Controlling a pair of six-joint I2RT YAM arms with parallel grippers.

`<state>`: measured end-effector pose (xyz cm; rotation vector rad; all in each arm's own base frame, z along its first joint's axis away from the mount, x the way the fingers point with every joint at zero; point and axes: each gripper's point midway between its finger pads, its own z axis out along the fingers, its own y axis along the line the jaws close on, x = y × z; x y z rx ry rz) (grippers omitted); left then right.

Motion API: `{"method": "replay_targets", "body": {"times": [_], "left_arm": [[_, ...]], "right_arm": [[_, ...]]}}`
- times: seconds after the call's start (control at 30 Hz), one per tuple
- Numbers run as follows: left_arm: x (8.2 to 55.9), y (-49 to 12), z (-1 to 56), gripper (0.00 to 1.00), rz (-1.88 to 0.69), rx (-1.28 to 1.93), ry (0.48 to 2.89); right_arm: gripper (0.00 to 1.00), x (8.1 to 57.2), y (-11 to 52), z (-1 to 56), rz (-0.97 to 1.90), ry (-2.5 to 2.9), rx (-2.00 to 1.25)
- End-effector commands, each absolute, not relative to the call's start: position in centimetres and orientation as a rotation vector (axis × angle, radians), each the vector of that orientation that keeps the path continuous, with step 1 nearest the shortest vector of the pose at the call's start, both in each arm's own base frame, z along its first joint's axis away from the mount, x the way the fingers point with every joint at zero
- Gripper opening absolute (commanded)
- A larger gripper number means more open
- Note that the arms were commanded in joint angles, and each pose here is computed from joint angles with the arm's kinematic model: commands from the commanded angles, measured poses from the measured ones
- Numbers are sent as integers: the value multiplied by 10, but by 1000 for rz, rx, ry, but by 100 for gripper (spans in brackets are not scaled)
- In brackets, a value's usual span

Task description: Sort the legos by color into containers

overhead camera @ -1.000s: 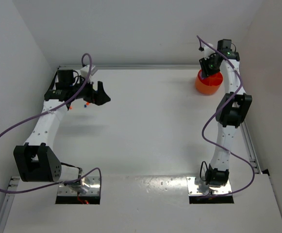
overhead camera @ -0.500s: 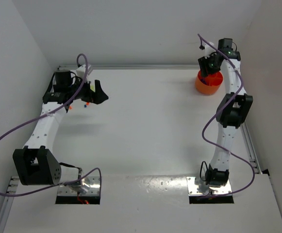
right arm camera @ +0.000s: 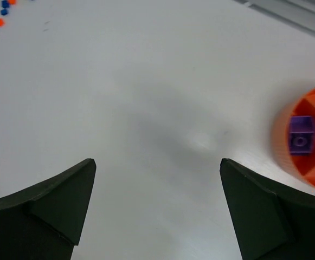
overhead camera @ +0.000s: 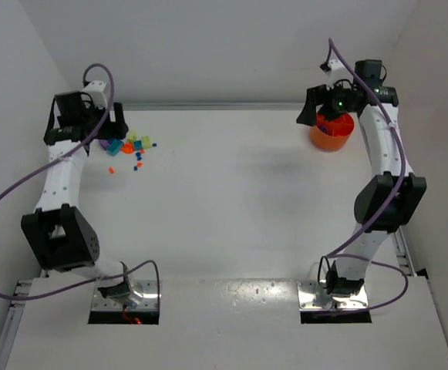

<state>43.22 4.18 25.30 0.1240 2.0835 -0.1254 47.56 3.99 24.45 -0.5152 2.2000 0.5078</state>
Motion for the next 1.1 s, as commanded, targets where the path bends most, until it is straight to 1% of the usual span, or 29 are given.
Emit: {"method": "replay_targets", "body": {"times": [0.0,0.07,0.1,0.13,0.2,0.3,0.33,0.4,0.47,0.5,0.53,0.63,0.87,1.07], "left_arm": [[460,107,242,76,-16,6,2134],[468,131,226,69,2,-154,2207],[476,146,231,63,15,-210,2194],[483,150,211,61,-5,-281,2227],[486,161,199,60,39,-365,2237],[495,167,192,60,76,-460,2204],[499,157,192,60,86,-457,2206],[503,164,171,60,142,-539,2221],[510,162,166,60,169,-609,2208],[510,166,150,60,191,-650,2227],[514,165,148,62,212,-674,2218],[524,168,134,62,297,-755,2200],[538,167,106,62,293,-825,2208],[550,169,107,59,276,-852,2179]], "right_arm": [[96,461,75,241,696,2170,-485],[94,455,81,232,719,2184,-468],[94,452,86,229,725,2183,-482],[94,452,87,229,726,2174,-471],[94,443,94,216,761,2202,-467],[94,437,103,205,783,2216,-478],[94,436,108,201,779,2218,-488],[94,435,106,194,769,2233,-480],[94,434,111,194,775,2232,-492],[94,434,111,194,775,2232,-492],[94,434,111,194,775,2232,-492],[94,433,115,194,779,2231,-503],[94,432,119,194,784,2230,-514],[94,432,121,190,782,2242,-518]]}}
